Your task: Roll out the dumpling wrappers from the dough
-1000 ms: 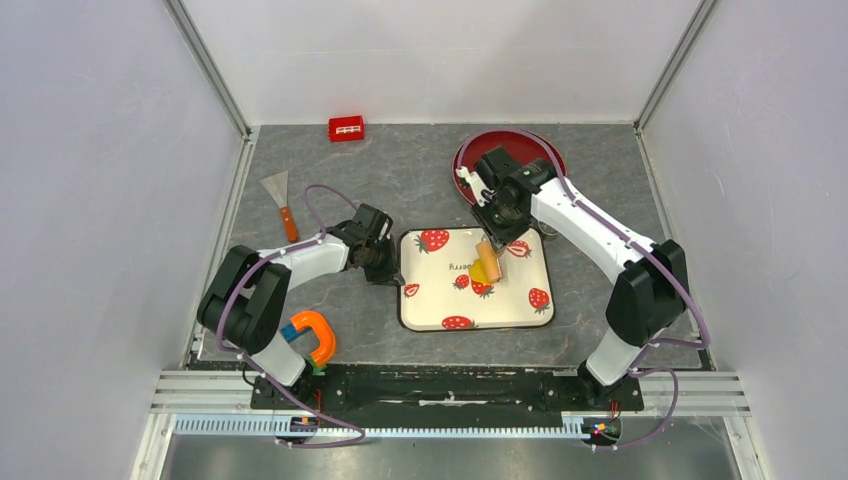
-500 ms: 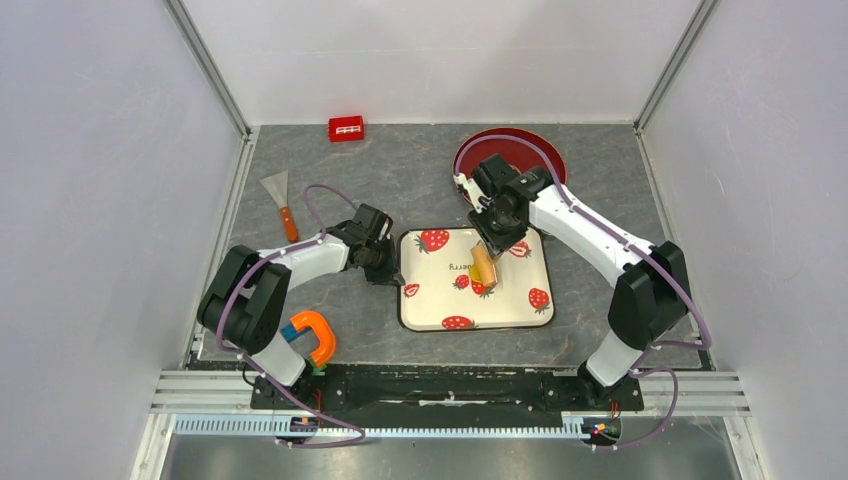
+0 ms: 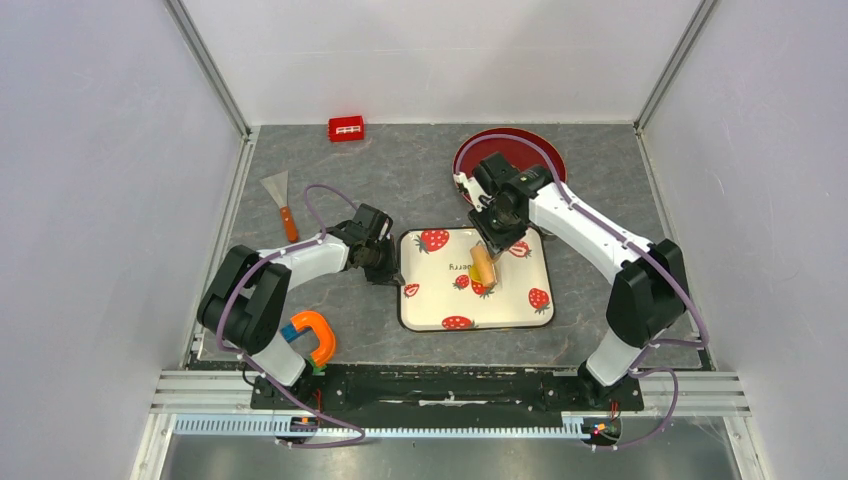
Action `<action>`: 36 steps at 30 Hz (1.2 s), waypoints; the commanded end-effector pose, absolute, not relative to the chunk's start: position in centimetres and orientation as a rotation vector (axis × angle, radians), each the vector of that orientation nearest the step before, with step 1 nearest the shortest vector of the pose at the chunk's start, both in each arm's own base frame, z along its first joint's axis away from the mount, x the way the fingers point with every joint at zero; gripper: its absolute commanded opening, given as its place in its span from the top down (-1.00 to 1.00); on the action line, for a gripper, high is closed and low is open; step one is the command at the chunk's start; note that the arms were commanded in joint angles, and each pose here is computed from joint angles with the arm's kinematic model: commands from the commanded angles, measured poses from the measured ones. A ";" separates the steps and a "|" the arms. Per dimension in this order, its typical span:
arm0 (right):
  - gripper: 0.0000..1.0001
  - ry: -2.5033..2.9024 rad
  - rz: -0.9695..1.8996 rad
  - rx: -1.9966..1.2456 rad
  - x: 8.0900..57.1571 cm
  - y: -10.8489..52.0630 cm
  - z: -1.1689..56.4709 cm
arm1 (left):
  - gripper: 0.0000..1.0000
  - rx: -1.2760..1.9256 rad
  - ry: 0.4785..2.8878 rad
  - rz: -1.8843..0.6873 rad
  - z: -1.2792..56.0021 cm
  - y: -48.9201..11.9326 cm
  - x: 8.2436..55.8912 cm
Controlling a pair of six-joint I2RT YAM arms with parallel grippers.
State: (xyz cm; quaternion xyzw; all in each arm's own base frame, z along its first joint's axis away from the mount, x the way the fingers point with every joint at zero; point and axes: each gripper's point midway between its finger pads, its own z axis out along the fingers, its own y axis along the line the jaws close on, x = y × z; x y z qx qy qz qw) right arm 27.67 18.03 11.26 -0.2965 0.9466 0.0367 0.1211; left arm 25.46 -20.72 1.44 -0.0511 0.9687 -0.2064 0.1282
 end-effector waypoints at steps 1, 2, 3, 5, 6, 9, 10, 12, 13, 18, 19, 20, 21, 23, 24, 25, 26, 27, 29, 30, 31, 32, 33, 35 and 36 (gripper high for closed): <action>1.00 3.055 -0.038 -1.024 23.8 15.4 2.7 | 0.96 -0.136 2.979 -0.326 -2.9 -17.2 21.8; 1.00 3.057 -0.042 -1.032 23.8 15.5 2.5 | 0.96 -0.136 2.980 -0.324 -2.9 -17.2 21.7; 1.00 3.061 0.003 -1.044 23.5 16.1 2.4 | 0.96 -0.137 2.980 -0.322 -2.9 -17.2 21.7; 1.00 3.060 0.024 -1.075 23.2 16.8 2.2 | 0.96 -0.136 2.981 -0.322 -2.9 -17.1 21.7; 1.00 3.058 0.038 -1.090 23.1 17.2 2.1 | 0.96 -0.136 2.981 -0.322 -2.9 -17.2 21.7; 1.00 3.050 0.079 -1.140 22.3 18.4 1.9 | 0.96 -0.136 2.980 -0.322 -2.9 -17.2 21.8; 1.00 3.051 0.096 -1.154 22.0 18.8 1.8 | 0.96 -0.133 2.979 -0.320 -2.9 -17.2 21.8; 1.00 3.047 0.141 -1.164 21.6 19.3 1.8 | 0.96 -0.134 2.979 -0.318 -2.9 -17.2 21.9; 1.00 3.043 0.173 -1.164 21.4 19.7 1.9 | 0.96 -0.134 2.979 -0.317 -2.8 -17.2 21.9; 1.00 3.023 0.376 -1.168 20.7 21.9 2.4 | 0.96 -0.131 2.979 -0.317 -2.8 -17.2 22.0; 1.00 3.020 0.412 -1.165 20.5 22.2 2.5 | 0.96 -0.131 2.978 -0.317 -2.8 -17.2 22.0; 1.00 3.014 0.435 -1.160 20.5 22.5 2.6 | 0.96 -0.130 2.978 -0.315 -2.8 -17.2 22.1; 1.00 3.008 0.457 -1.154 20.6 22.7 2.8 | 0.96 -0.130 2.979 -0.315 -2.8 -17.2 22.0; 1.00 2.993 0.461 -1.147 20.8 23.0 3.2 | 0.96 -0.131 2.977 -0.316 -2.8 -17.2 22.0; 1.00 2.978 0.445 -1.135 21.3 23.0 3.5 | 0.96 -0.132 2.977 -0.317 -2.7 -17.2 22.0; 1.00 2.960 0.416 -1.116 22.0 22.9 4.0 | 0.96 -0.132 2.978 -0.315 -2.8 -17.2 21.9; 1.00 2.936 0.383 -1.096 22.8 22.8 4.7 | 0.96 -0.133 2.977 -0.314 -2.8 -17.1 21.9; 1.00 2.907 0.361 -1.074 23.8 22.9 5.6 | 0.96 -0.134 2.978 -0.315 -2.8 -17.1 21.9; 1.00 2.846 0.332 -1.028 25.6 22.9 7.6 | 0.96 -0.136 2.981 -0.314 -2.8 -17.1 21.7; 1.00 2.810 0.317 -1.004 26.6 22.8 8.8 | 0.96 -0.135 2.982 -0.313 -2.9 -17.1 21.7; 1.00 2.764 0.318 -0.993 27.4 23.0 10.2 | 0.96 -0.134 2.980 -0.315 -2.8 -17.1 21.7; 1.00 2.721 0.311 -0.976 28.2 23.0 11.5 | 0.96 -0.133 2.982 -0.315 -2.8 -17.1 21.7; 1.00 2.677 0.310 -0.957 28.8 23.1 13.0 | 0.96 -0.135 2.981 -0.312 -2.8 -17.1 21.7; 1.00 2.581 0.322 -0.928 29.8 23.4 15.8 | 0.96 -0.137 2.977 -0.309 -2.8 -17.0 21.7; 1.00 2.544 0.314 -0.907 30.2 23.2 17.0 | 0.96 -0.139 2.977 -0.302 -2.8 -16.9 21.7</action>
